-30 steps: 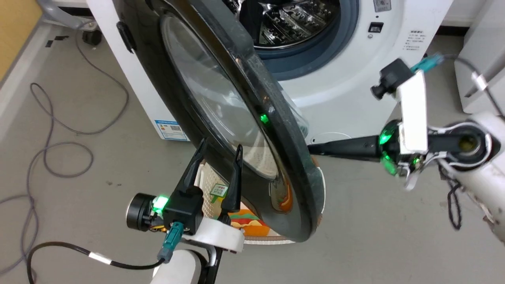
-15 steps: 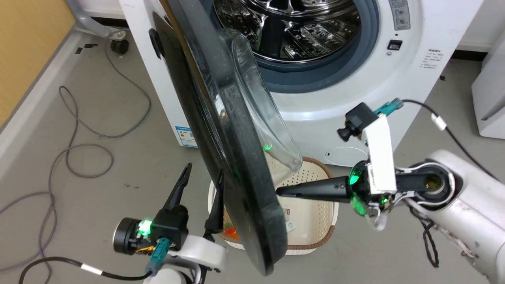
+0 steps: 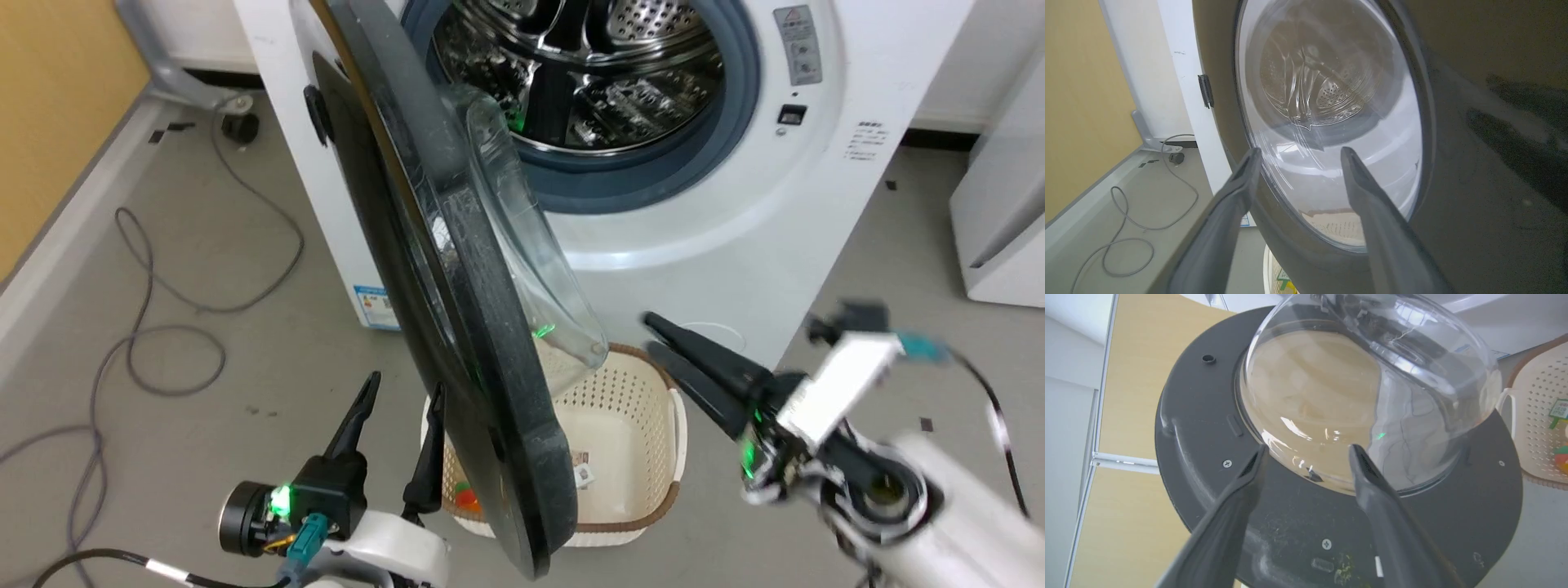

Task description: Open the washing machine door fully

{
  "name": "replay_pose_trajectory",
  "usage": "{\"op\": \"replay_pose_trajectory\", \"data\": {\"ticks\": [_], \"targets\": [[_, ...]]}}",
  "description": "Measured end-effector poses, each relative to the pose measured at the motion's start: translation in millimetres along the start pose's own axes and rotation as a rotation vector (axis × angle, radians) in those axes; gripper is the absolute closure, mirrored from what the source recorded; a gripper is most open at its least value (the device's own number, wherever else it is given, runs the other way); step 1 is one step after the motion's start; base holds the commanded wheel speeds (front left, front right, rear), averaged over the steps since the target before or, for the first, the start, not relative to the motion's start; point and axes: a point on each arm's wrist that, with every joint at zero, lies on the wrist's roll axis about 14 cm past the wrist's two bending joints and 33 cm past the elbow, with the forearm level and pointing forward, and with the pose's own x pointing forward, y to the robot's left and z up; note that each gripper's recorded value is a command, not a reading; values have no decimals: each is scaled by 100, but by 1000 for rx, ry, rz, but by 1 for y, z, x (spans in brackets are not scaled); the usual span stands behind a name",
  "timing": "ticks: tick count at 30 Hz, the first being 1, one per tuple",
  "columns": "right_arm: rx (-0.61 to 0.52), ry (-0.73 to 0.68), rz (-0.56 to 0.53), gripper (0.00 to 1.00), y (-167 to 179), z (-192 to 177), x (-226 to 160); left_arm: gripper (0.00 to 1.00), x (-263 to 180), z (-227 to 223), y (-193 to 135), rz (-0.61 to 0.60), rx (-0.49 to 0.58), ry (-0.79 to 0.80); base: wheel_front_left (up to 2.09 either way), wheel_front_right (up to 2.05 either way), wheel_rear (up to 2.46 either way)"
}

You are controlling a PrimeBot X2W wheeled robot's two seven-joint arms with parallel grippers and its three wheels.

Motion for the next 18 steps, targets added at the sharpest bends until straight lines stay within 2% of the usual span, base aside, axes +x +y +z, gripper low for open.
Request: {"op": "replay_pose_trajectory", "data": {"ticks": [4, 5, 6, 10, 12, 16, 18], "targets": [[26, -292, -76, 0, -32, 29, -34, 0, -4, -3, -3, -14, -11, 11, 0, 0, 0], [21, -457, -145, 0, -55, 45, -60, 0, -5, -3, -4, -21, -14, 11, 0, 0, 0], [-1, -523, -187, 0, -67, 50, -73, 0, -5, -3, -5, -24, -15, 11, 0, 0, 0], [-47, -675, -330, 0, -106, 57, -121, 0, -8, -7, -7, -36, -21, 22, 0, 0, 0], [-72, -780, -393, 0, -120, 72, -150, 0, -8, -7, -6, -35, -22, 23, 0, 0, 0], [-267, -928, -512, 0, -125, 96, -203, 0, -9, -10, -6, -35, -24, 30, 0, 0, 0], [-427, -950, -569, 0, -118, 101, -219, 0, -9, -10, -7, -40, -26, 31, 0, 0, 0]]}}
